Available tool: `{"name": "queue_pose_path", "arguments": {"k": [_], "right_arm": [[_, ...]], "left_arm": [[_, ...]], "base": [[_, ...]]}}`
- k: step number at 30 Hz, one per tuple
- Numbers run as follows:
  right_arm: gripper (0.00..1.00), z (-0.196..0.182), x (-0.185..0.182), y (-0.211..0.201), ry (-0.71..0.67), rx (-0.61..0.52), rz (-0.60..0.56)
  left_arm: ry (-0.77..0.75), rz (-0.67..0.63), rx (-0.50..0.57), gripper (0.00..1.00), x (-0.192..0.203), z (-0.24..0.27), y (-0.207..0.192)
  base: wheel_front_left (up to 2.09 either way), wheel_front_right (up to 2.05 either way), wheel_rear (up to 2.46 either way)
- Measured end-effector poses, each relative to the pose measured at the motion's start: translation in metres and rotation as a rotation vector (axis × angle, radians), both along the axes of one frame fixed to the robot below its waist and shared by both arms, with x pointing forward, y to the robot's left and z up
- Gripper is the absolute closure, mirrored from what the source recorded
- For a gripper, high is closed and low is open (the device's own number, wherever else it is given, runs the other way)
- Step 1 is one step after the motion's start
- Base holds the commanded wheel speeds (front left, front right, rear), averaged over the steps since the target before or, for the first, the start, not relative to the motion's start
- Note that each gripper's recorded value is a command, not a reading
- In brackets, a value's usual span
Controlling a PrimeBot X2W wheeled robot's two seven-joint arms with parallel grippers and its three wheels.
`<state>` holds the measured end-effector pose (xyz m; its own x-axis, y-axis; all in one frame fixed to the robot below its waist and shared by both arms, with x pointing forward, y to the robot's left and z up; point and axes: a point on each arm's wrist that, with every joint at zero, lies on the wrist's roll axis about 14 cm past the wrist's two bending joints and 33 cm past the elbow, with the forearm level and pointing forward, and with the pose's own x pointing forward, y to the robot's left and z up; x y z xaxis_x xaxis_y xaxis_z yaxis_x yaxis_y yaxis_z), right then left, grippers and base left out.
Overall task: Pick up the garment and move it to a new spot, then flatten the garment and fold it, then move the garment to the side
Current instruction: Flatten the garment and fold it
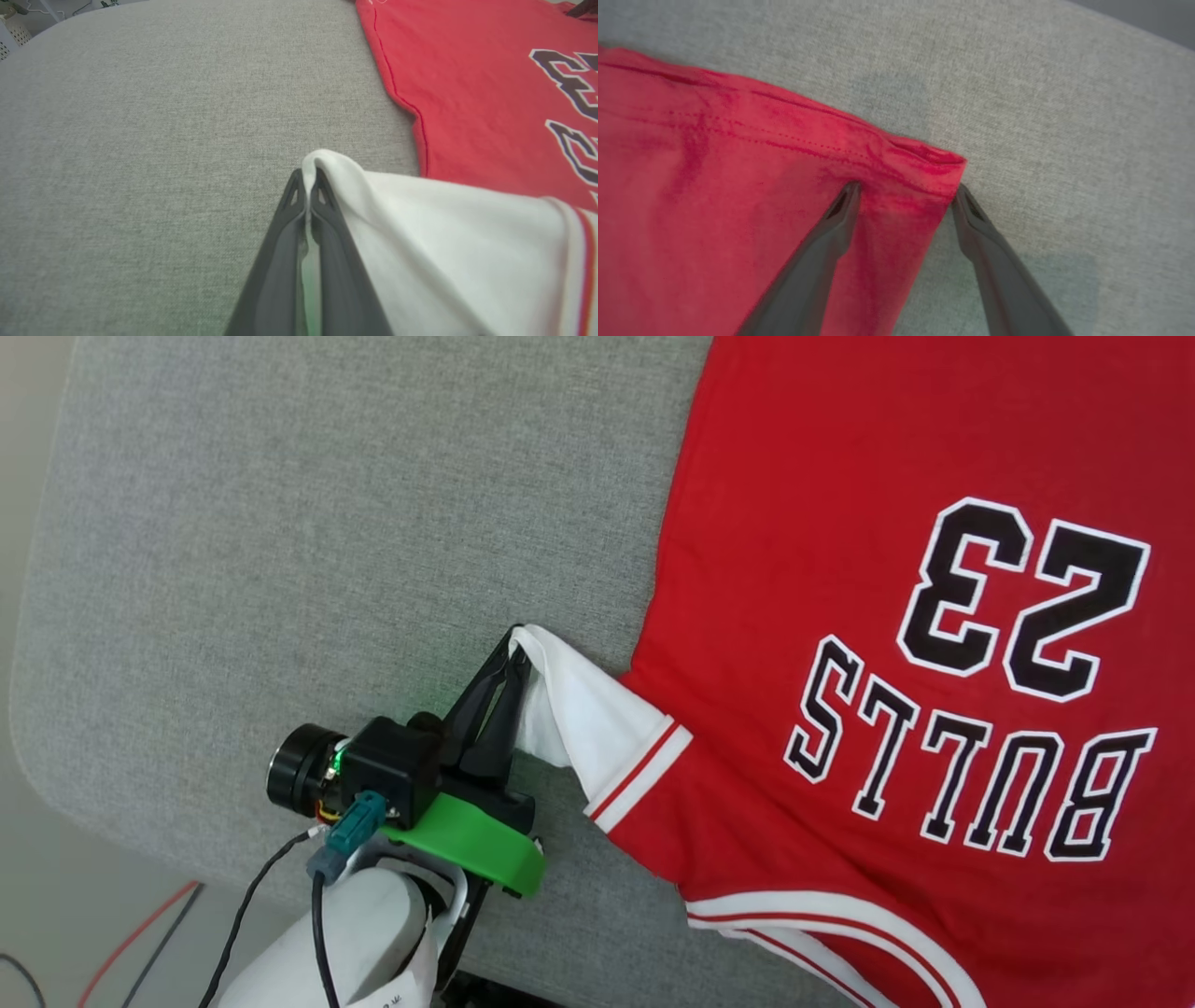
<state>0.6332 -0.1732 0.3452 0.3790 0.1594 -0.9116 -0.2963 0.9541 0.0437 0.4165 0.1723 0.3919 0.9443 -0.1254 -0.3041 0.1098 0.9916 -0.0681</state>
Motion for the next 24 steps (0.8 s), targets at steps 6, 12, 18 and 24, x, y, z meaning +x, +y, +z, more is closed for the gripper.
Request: {"name": "queue_pose_path", "arguments": {"k": [6, 12, 18, 24], "right_arm": [[1.0, 0.003, 0.005, 0.003, -0.047, 0.031, 0.008], [1.0, 0.032, 0.007, 0.013, -0.161, 0.098, 0.008], [1.0, 0.073, -0.017, -0.003, -0.258, 0.093, 0.037], [1.0, 0.105, -0.072, -0.043, -0.298, 0.038, 0.069]], "left_arm": [[0.012, 0.013, 0.022, 1.0, -0.003, -0.004, 0.008], [0.006, 0.038, 0.036, 1.0, -0.012, 0.002, 0.017], [-0.006, 0.055, 0.034, 1.0, -0.033, 0.014, 0.022], [-0.035, 0.069, 0.027, 1.0, -0.05, 0.03, 0.025]], "base": [[0.0, 0.0, 0.0], [0.0, 0.0, 0.0], [0.0, 0.0, 0.0], [0.0, 0.0, 0.0]]}}
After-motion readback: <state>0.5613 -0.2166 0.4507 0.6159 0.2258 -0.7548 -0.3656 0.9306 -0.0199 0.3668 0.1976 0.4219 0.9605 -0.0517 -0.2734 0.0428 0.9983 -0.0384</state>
